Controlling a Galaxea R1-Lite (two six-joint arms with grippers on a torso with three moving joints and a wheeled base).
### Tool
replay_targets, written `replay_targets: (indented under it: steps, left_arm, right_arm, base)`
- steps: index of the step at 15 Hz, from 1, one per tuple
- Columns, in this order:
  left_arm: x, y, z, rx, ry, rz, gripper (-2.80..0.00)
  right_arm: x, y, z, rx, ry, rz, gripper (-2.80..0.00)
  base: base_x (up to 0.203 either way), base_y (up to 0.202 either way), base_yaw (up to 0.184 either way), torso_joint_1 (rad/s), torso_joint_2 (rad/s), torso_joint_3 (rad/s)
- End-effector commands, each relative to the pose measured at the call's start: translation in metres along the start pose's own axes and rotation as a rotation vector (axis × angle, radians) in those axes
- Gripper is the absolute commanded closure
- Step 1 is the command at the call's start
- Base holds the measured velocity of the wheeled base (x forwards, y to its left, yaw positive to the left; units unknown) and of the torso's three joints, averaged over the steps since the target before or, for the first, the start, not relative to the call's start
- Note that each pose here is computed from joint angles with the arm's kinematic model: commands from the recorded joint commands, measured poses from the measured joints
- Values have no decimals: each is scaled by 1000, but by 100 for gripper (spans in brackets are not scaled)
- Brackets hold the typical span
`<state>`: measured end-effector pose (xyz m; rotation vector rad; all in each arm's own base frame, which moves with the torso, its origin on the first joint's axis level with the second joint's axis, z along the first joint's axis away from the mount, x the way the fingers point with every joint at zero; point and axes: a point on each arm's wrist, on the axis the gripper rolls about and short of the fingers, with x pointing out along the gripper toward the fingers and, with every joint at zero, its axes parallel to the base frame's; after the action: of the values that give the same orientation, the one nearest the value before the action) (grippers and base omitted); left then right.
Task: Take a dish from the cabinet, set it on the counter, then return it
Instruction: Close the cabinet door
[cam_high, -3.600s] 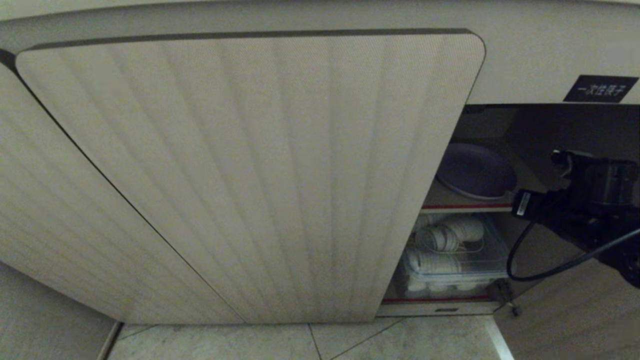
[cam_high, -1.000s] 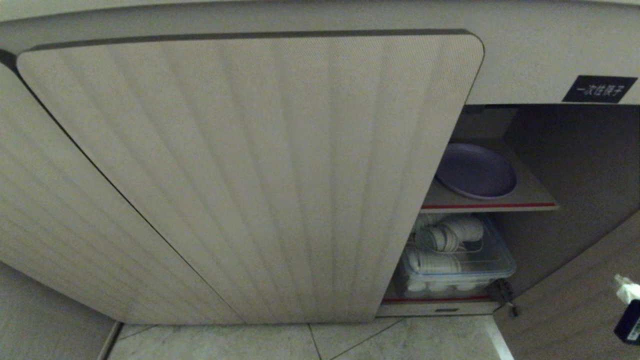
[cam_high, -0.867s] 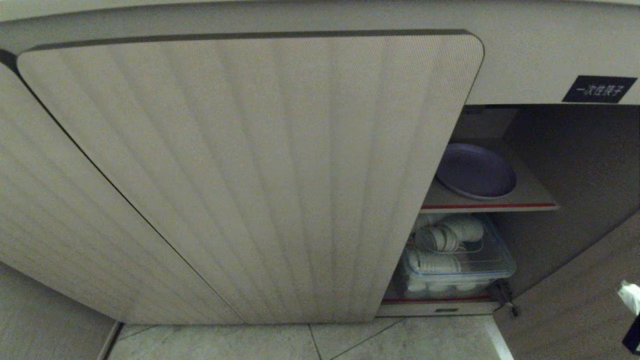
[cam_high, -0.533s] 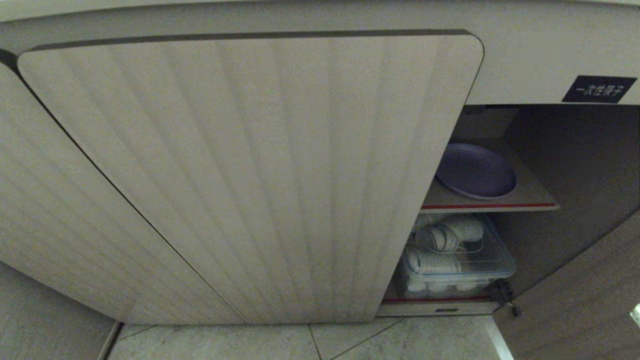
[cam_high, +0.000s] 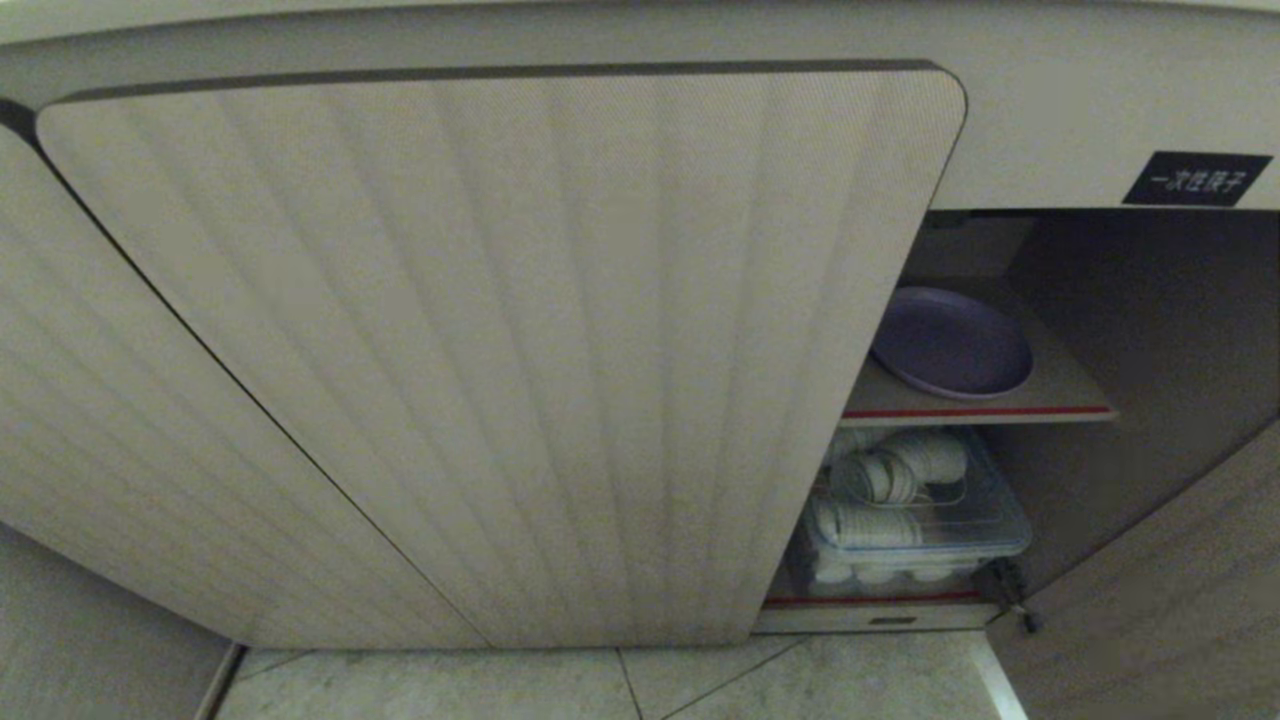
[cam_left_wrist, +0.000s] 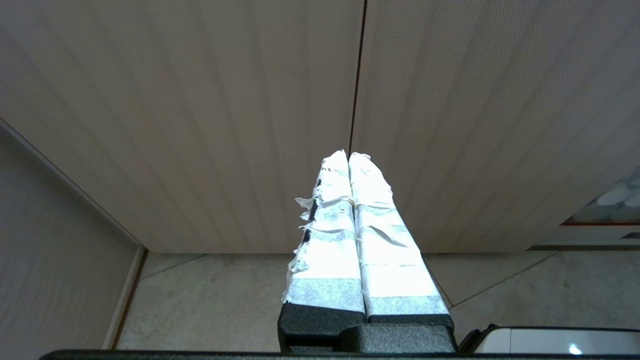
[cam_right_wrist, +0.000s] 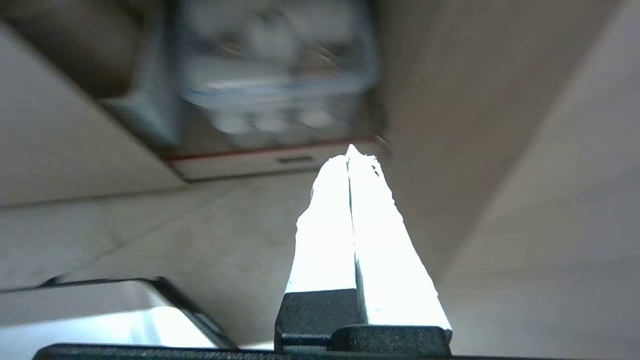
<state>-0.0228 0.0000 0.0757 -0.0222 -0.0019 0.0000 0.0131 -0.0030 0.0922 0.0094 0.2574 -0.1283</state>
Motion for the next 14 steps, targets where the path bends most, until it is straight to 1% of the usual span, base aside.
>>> replay_targets:
  steps: [1,3,5,9,12,14]
  left_arm:
    - [0,0,0,-1,-1,0,0]
    - [0,0,0,-1,-1,0,0]
    - [0,0,0,-1,-1,0,0]
    - [0,0,0,-1,-1,0,0]
    - [0,0,0,-1,-1,0,0]
    - [0,0,0,-1,-1,0,0]
  right_arm:
    - [-12,-1,-8,-2,-87,56,0]
    - [-18,-1,-16,-17,-97,75,0]
    - [-20,-1,-19,-16,-117,80,0]
    - [-25,-2,-21,-5,-189,80,0]
    - [-31,-3,-24,2,-264,79,0]
    - [-31,-3,-24,4,-266,80,0]
  base:
    - [0,0,0,0,0,0]
    - [0,0,0,0,0,0]
    - [0,0,0,0,0,0]
    - [0,0,0,0,0,0]
    - [0,0,0,0,0,0]
    - [0,0,0,0,0,0]
